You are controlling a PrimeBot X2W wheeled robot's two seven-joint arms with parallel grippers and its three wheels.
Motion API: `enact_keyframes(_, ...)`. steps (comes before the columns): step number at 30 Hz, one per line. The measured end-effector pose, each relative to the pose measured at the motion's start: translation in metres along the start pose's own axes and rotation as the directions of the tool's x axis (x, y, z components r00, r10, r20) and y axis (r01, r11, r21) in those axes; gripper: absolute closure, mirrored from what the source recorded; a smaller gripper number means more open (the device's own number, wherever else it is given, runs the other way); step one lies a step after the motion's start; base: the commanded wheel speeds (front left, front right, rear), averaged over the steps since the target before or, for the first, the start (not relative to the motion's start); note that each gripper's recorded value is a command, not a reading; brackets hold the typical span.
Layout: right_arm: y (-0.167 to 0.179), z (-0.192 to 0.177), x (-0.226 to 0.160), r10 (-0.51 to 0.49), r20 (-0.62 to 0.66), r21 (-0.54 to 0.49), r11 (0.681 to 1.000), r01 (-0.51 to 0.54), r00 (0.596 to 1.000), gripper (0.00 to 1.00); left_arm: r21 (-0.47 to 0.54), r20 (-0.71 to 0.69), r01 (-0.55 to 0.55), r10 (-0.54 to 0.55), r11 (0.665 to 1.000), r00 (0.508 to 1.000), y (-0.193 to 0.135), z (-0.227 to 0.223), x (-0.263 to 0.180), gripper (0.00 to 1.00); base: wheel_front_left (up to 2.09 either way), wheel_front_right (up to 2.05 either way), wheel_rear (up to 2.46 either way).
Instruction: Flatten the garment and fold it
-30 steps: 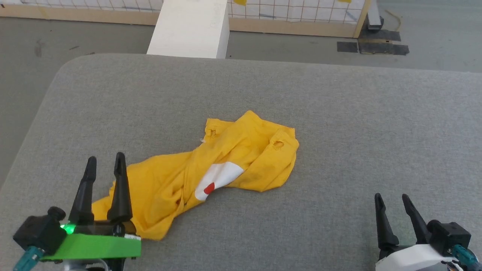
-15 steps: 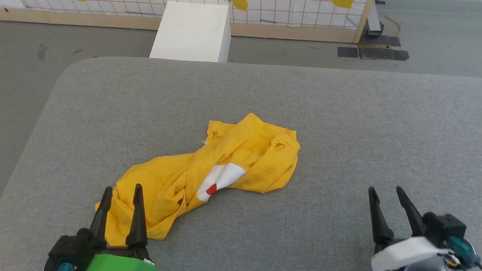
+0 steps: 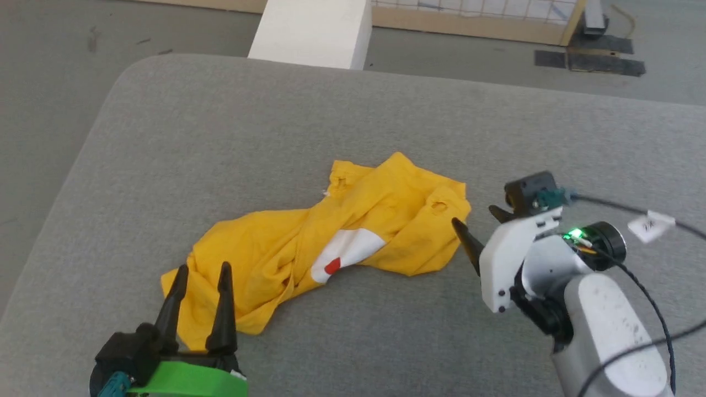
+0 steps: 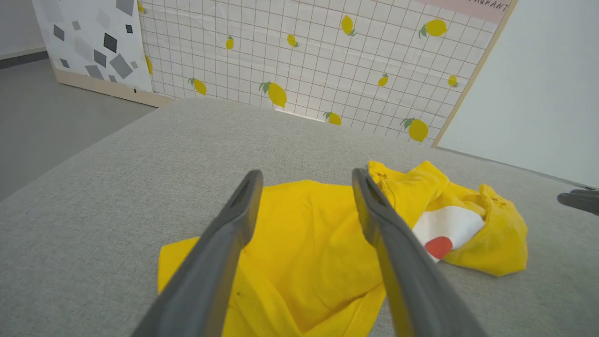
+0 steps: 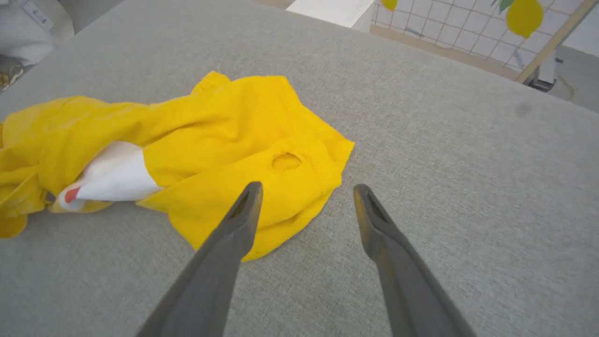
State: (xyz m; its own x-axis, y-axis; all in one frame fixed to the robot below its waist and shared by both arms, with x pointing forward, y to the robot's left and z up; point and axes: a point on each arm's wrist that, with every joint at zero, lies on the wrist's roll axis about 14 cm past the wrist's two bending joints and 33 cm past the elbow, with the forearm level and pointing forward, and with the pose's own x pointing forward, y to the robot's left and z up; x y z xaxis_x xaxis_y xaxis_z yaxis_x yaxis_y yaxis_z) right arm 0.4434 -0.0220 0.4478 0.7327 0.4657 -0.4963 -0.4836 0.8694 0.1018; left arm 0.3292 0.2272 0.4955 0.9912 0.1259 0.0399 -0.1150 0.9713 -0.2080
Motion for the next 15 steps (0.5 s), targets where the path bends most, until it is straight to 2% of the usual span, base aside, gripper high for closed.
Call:
enact_keyframes(5,0.003,-0.021,0.02,0.016,-0.222,-0.021,1.0,-0.021,0.975,0.0,-0.011,-0.008,-0.031,0.031,0.999,0.999,0.007,-0.002,-0.003,0.0,0.0,0.0,0.0)
enact_keyframes(12,0.012,-0.045,0.045,0.04,-0.351,-0.021,0.998,-0.051,0.935,0.0,-0.004,-0.018,-0.089,0.089,0.996,0.996,0.022,-0.003,-0.014,0.0,0.0,0.0,0.0)
enact_keyframes(13,0.015,-0.046,0.047,0.045,-0.353,-0.025,0.998,-0.058,0.934,0.26,-0.004,-0.017,-0.093,0.093,0.996,0.996,0.023,-0.002,-0.015,0.0,0.0,0.0,0.0)
enact_keyframes(15,0.02,-0.047,0.054,0.057,-0.347,-0.032,0.997,-0.072,0.936,1.0,0.0,-0.013,-0.105,0.105,0.995,0.994,0.026,-0.001,-0.017,0.0,0.0,0.0,0.0)
